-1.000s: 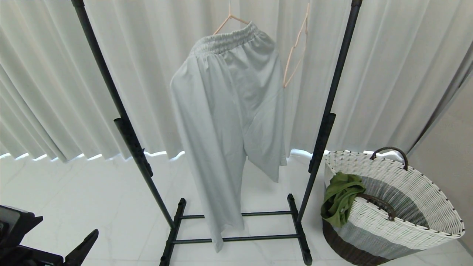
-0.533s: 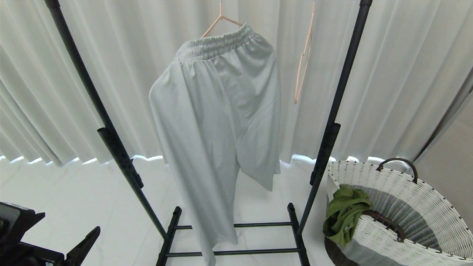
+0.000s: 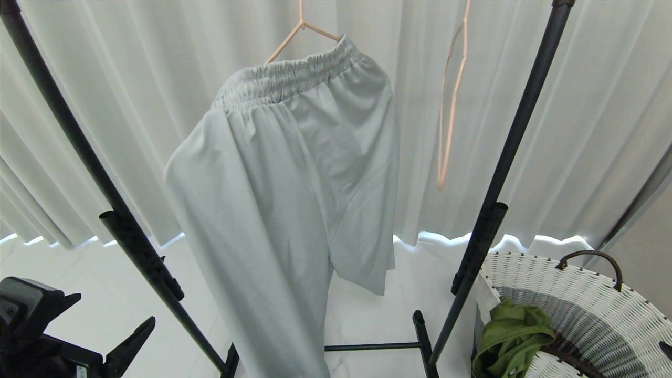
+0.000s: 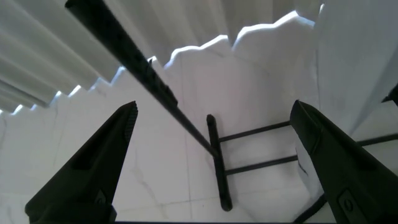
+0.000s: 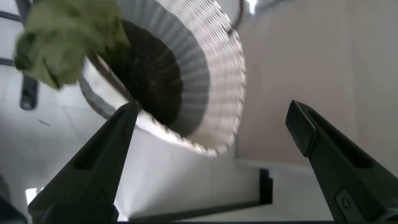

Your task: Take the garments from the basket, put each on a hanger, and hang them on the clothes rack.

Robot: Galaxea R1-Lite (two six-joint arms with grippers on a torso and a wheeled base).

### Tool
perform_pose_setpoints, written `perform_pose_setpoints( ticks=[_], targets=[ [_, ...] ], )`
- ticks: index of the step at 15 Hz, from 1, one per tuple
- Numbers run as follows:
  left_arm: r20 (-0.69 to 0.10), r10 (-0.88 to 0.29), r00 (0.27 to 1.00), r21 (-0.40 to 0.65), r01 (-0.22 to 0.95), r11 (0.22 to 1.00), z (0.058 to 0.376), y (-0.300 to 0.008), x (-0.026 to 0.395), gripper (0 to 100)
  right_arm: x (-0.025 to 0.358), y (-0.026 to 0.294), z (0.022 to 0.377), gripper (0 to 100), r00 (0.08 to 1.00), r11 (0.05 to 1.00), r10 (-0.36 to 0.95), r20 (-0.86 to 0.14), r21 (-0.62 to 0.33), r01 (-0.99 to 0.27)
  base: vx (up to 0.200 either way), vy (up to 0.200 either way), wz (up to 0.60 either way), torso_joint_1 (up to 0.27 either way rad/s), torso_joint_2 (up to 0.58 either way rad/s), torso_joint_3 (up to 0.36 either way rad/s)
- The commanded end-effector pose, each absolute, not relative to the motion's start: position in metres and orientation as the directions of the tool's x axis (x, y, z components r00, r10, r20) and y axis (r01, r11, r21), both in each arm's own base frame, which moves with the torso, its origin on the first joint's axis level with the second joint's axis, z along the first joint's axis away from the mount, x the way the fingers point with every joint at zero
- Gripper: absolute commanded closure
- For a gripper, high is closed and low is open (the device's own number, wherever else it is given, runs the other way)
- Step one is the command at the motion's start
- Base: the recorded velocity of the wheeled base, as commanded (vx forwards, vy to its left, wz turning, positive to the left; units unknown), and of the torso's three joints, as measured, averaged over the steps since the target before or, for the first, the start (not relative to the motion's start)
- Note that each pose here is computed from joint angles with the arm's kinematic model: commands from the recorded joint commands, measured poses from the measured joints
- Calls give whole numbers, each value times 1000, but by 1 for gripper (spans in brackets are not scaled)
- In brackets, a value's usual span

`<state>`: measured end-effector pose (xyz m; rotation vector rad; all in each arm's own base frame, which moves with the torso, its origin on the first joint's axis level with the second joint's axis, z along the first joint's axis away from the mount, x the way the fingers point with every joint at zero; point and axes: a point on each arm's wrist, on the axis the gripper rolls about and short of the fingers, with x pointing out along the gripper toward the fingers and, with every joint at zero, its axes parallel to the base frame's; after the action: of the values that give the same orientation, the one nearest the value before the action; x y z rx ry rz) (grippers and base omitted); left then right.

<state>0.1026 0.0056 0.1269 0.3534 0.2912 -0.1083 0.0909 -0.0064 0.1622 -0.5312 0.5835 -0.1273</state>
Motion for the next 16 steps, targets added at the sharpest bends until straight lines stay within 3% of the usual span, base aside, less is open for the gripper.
perform_pose_setpoints(
  ticks=[1,6,12,14,15,16],
  targets=[
    [-307,-76,949,323,179,929,126,3,104,0,110,-6,145,0,796,866,-228,-560,-491,-97,0,0,0,0,0,0],
    [-315,-116,942,321,221,921,124,-1,103,0,136,-4,96,0,704,882,-131,-698,-406,-239,0,0,0,0,0,0],
    [-355,-123,927,298,237,925,112,-2,96,0,181,-3,59,0,649,887,-87,-756,-356,-295,0,0,0,0,0,0],
    [-329,-142,933,214,220,952,119,-4,99,0,189,-3,49,0,635,887,-72,-769,-340,-311,0,0,0,0,0,0],
    [-288,-162,944,94,196,976,128,-6,101,0,196,-3,40,0,629,887,-65,-775,-333,-319,0,0,0,0,0,0],
    [-270,-164,949,40,181,983,133,-7,103,0,202,-3,34,0,633,886,-66,-772,-337,-319,0,0,0,0,0,0]
  ],
)
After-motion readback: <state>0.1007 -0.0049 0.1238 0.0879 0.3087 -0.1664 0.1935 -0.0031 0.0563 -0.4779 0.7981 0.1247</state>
